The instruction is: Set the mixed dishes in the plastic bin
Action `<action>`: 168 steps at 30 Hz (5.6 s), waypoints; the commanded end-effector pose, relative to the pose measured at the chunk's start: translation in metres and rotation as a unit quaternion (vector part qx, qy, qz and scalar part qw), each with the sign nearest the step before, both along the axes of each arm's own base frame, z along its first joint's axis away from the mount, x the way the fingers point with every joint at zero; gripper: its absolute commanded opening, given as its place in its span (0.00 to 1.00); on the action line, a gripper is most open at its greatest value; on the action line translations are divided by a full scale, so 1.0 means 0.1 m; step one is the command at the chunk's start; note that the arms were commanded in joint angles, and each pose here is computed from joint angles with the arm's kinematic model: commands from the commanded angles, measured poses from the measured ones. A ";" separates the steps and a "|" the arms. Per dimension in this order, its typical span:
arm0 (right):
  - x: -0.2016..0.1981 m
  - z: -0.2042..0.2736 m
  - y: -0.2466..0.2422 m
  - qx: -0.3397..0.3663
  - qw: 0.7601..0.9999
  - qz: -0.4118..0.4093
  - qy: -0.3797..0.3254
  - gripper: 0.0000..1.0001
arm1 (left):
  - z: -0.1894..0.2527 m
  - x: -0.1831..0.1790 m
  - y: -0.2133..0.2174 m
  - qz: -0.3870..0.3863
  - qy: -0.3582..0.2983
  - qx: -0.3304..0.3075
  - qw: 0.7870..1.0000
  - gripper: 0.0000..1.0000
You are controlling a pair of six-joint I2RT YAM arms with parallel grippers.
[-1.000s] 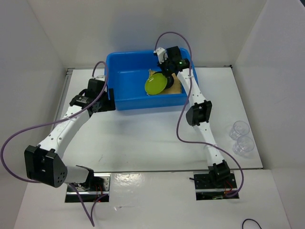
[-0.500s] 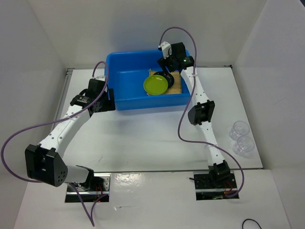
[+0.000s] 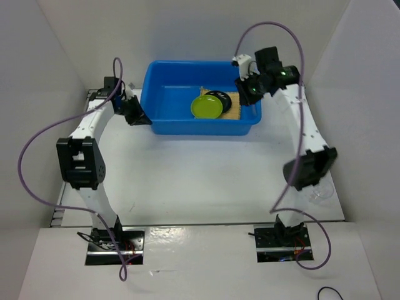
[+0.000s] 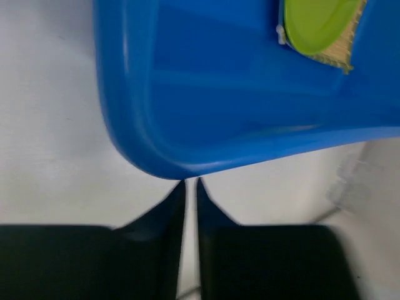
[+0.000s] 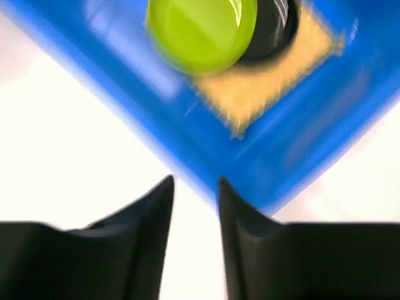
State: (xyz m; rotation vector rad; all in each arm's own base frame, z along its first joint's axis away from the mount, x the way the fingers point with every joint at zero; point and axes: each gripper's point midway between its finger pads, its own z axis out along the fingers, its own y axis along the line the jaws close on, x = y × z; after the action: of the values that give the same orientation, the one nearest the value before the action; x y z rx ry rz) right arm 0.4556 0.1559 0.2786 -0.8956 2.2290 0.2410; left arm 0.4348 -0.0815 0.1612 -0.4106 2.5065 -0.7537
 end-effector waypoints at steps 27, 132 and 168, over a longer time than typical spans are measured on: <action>-1.72 -0.27 -1.77 0.002 0.924 -0.341 -0.171 0.23 | -0.53 1.44 -1.43 -0.007 -0.054 0.172 0.984 0.00; 0.42 -0.92 2.38 -0.085 0.969 0.177 -0.150 0.60 | 0.71 -0.77 1.36 0.217 -0.053 0.321 0.920 0.98; -2.15 -0.74 -3.14 -0.107 0.911 -0.385 0.101 0.98 | 0.51 -1.20 0.40 0.210 0.007 0.097 0.973 0.74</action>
State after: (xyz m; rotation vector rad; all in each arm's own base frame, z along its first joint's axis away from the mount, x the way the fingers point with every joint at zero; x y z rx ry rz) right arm 0.2334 -0.1465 0.1771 -0.0265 2.8192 -0.2366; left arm 0.3104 -0.0258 0.2362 -0.6741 2.2557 -0.2629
